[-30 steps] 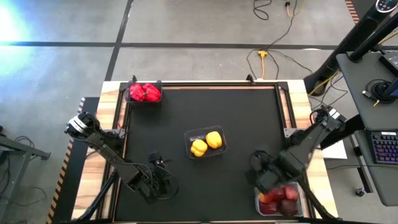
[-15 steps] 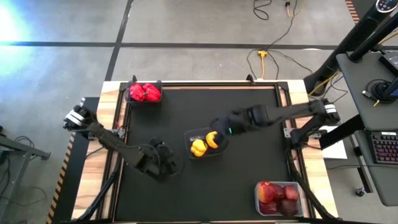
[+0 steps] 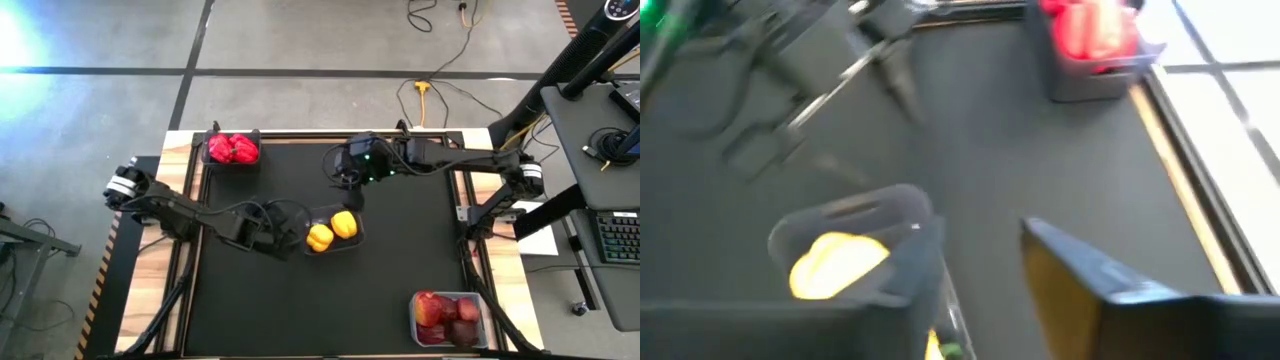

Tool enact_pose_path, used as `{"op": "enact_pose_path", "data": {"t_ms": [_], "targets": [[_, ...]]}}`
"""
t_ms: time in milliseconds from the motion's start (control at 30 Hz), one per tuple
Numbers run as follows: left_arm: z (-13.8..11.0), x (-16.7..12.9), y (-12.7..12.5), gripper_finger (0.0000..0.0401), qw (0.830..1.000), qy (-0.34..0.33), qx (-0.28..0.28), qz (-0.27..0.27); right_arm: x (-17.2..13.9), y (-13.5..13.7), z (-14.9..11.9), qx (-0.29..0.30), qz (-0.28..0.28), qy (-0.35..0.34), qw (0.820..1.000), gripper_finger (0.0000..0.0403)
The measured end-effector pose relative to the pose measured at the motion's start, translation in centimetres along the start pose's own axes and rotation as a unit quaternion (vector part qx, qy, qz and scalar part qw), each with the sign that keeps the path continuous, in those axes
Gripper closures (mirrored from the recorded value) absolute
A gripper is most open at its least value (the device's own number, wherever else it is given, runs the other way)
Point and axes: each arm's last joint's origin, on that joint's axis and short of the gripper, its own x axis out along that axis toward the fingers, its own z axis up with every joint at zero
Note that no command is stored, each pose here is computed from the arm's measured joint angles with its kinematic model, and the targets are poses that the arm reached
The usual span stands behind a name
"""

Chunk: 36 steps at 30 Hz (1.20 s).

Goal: Sort produce into baskets
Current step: Return to Home Position

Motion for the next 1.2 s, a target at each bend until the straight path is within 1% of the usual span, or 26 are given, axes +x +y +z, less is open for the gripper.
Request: {"op": "enact_pose_path", "data": {"t_ms": [133,167,300,433,533,667,733,800,867,933,1000,1067,1100,1133,1200], "targets": [[1.1,0.4,0.3,0.0075,1.0,0.001,0.015,0.008,-0.1,-0.4,-1.0,-0.032,0.058,-0.007,0.998,0.0369],[1.3,0.5,0.4,0.0075,1.0,0.005,0.019,0.008,-0.3,-0.4,-1.2,-0.035,0.069,-0.015,0.997,0.038],[2.2,0.6,0.7,0.0075,0.999,0.021,0.032,0.011,-1.6,-0.7,-2.6,-0.039,0.067,-0.071,0.995,0.0385],[3.1,0.4,0.9,0.0075,0.998,0.032,0.051,0.015,-3.4,-0.6,-5.2,-0.032,0.059,-0.127,0.99,0.0385],[3.4,0.6,1.5,0.0075,0.997,0.041,0.059,0.029,-5.1,-0.3,-7.5,0.005,0.057,-0.147,0.987,0.0385],[3.9,1.2,2.4,0.0075,0.996,0.055,0.056,0.051,-6.9,-0.1,-10.3,0.082,0.048,-0.148,0.984,0.0385],[4.0,1.6,2.9,0.0075,0.995,0.062,0.052,0.063,-7.5,-0.2,-11.4,0.092,0.022,-0.151,0.984,0.0385],[4.2,1.9,3.7,0.0075,0.994,0.068,0.045,0.075,-7.9,-0.2,-12.4,0.09,0.01,-0.142,0.986,0.0385],[4.8,2.2,4.6,0.0075,0.994,0.068,0.029,0.085,-8.2,-0.1,-13.3,0.074,0.007,-0.118,0.99,0.0385],[5.2,2.6,5.6,0.0075,0.992,0.071,0.017,0.099,-8.4,0.0,-14.2,0.072,0.008,-0.078,0.994,0.0385],[5.7,3.0,6.4,0.0075,0.991,0.071,0.013,0.109,-8.4,0.1,-15.2,0.083,0.008,-0.03,0.996,0.0385],[6.6,3.2,6.9,0.0075,0.992,0.061,0.004,0.111,-8.2,0.2,-16.3,0.094,0.006,0.024,0.995,0.0385],[7.1,3.3,7.0,0.0075,0.993,0.053,-0.002,0.109,-7.9,0.2,-16.8,0.103,0.005,0.04,0.994,0.0385],[7.7,3.3,7.1,0.0075,0.993,0.051,-0.006,0.105,-7.5,0.2,-17.1,0.106,0.006,0.043,0.993,0.0385],[8.3,3.2,7.4,0.0075,0.995,0.073,0.001,0.068,-6.8,0.3,-17.1,0.098,0.021,0.008,0.995,0.0385]]}}
